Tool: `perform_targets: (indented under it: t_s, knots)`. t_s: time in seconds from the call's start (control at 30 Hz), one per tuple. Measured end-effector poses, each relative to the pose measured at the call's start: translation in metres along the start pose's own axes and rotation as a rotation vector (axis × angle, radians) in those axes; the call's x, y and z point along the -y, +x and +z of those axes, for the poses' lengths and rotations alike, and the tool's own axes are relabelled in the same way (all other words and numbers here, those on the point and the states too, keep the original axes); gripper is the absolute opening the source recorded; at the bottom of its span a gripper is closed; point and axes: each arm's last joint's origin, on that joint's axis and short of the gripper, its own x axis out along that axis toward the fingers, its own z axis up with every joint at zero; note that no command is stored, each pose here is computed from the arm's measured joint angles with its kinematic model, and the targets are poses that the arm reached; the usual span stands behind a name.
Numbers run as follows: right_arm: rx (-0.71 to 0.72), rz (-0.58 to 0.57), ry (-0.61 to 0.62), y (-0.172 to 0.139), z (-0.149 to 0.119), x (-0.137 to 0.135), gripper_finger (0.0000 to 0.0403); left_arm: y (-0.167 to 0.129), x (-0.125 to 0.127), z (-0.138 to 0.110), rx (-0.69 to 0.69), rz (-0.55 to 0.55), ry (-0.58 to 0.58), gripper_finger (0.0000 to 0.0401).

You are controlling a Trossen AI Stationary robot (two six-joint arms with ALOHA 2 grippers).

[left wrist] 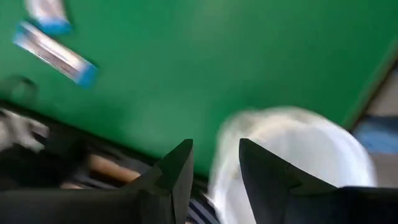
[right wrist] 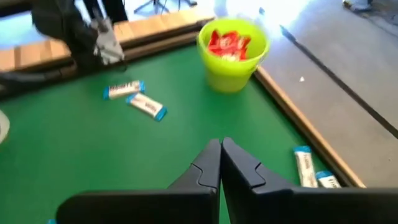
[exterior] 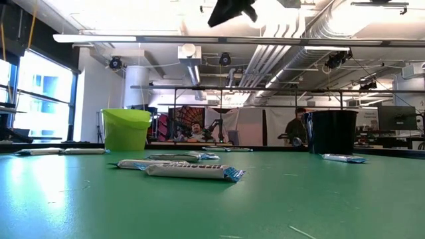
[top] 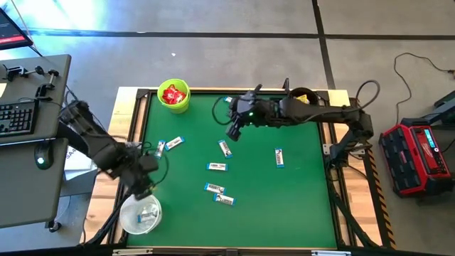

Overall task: Sort candy by brand, put in halloween buckets
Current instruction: Put the white chocolate into the white bucket

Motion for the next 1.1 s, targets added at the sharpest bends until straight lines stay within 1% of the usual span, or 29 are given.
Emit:
perform_targets:
  t_s: [0.1, 0.17, 0.27, 0.37, 0.43, 0.5, 0.57, 0.67, 0.73, 0.83, 0.93, 1.1]
  knots:
    - [-0.036, 0.019, -0.018, 0.012, -0.006, -0.007, 0.0000, 0.010, -0.012, 0.018, 0.026, 0.046, 0.008, 0.0120]
    - [-0.047, 0.022, -0.048, 0.014, -0.008, -0.011, 0.0000, 0.020, -0.018, 0.028, 0.028, 0.060, 0.016, 0.0114]
    - [-0.022, 0.023, -0.051, 0.014, -0.012, -0.011, 0.0000, 0.037, -0.031, 0.036, 0.067, 0.046, 0.021, 0.0088]
    - [0.006, 0.061, -0.028, 0.011, -0.026, -0.008, 0.0000, 0.052, -0.045, 0.041, 0.116, 0.007, -0.005, 0.0053]
    - [0.032, 0.077, 0.004, 0.009, -0.039, -0.005, 0.0000, 0.059, -0.056, 0.042, 0.136, 0.000, -0.035, 0.0031]
    - [0.047, 0.087, 0.036, 0.008, -0.053, -0.003, 0.0000, 0.063, -0.065, 0.043, 0.146, 0.007, -0.060, 0.0011]
    - [0.060, 0.095, 0.068, 0.005, -0.067, -0.001, 0.0000, 0.067, -0.074, 0.045, 0.139, 0.029, -0.075, 0.0003]
    - [0.090, 0.113, 0.117, 0.000, -0.081, 0.000, 0.0000, 0.077, -0.087, 0.051, 0.108, 0.060, -0.094, 0.0004]
    - [0.084, 0.115, 0.133, -0.002, -0.088, 0.002, 0.0000, 0.084, -0.095, 0.056, 0.077, 0.086, -0.120, 0.0004]
    - [0.076, 0.110, 0.144, -0.003, -0.091, 0.001, 0.0000, 0.096, -0.108, 0.066, 0.029, 0.131, -0.149, 0.0012]
    - [0.079, 0.112, 0.138, -0.004, -0.091, 0.000, 0.0000, 0.107, -0.119, 0.077, -0.014, 0.154, -0.145, 0.0035]
    - [0.079, 0.113, 0.136, -0.004, -0.091, 0.000, 0.0000, 0.126, -0.134, 0.093, -0.073, 0.175, -0.091, 0.0100]
